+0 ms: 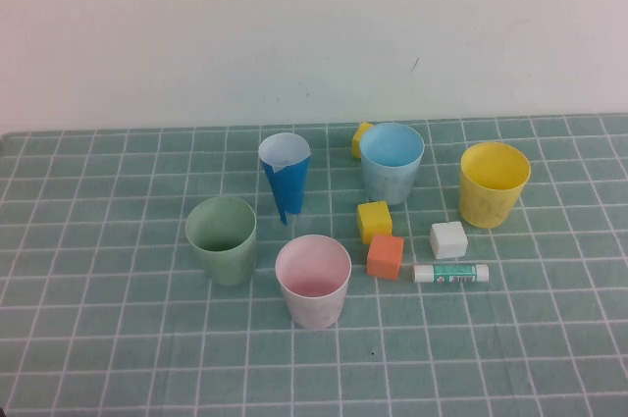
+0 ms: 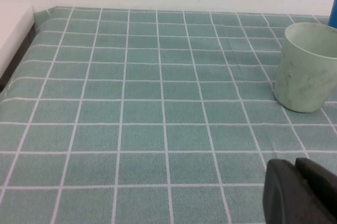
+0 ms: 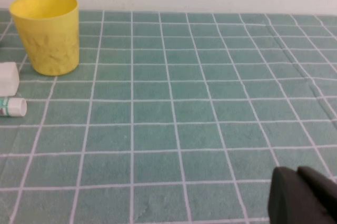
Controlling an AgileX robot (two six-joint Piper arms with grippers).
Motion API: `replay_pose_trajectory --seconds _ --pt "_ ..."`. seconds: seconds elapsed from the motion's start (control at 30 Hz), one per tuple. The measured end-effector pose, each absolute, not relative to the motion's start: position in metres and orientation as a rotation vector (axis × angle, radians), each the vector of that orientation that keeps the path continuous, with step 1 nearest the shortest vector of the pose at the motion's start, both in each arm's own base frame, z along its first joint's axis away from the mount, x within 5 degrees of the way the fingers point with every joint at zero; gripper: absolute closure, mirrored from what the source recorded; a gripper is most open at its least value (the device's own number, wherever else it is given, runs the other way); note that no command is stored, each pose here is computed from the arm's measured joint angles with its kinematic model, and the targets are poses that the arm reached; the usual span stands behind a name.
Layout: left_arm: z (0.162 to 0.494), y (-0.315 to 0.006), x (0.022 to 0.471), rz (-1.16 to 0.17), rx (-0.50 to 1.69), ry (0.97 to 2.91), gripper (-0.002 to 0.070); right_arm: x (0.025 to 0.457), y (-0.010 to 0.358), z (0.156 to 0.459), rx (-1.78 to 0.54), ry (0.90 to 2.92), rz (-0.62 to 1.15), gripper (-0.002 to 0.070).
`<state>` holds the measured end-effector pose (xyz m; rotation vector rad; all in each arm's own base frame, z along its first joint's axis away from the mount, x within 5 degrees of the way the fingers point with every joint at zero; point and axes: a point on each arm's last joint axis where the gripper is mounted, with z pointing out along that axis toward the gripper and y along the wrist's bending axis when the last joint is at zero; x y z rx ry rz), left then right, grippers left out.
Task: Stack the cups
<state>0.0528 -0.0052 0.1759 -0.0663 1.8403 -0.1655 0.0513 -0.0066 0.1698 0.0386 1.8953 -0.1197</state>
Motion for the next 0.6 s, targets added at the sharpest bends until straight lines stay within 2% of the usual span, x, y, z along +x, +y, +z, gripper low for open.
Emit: replay_pose_trajectory --seconds 0.6 --pt "0.1759 -0.0052 0.0528 -0.164 -0.064 1.84 0.0676 0.0514 -0.0061 0.1698 0.03 1.895 -0.114 0.0678"
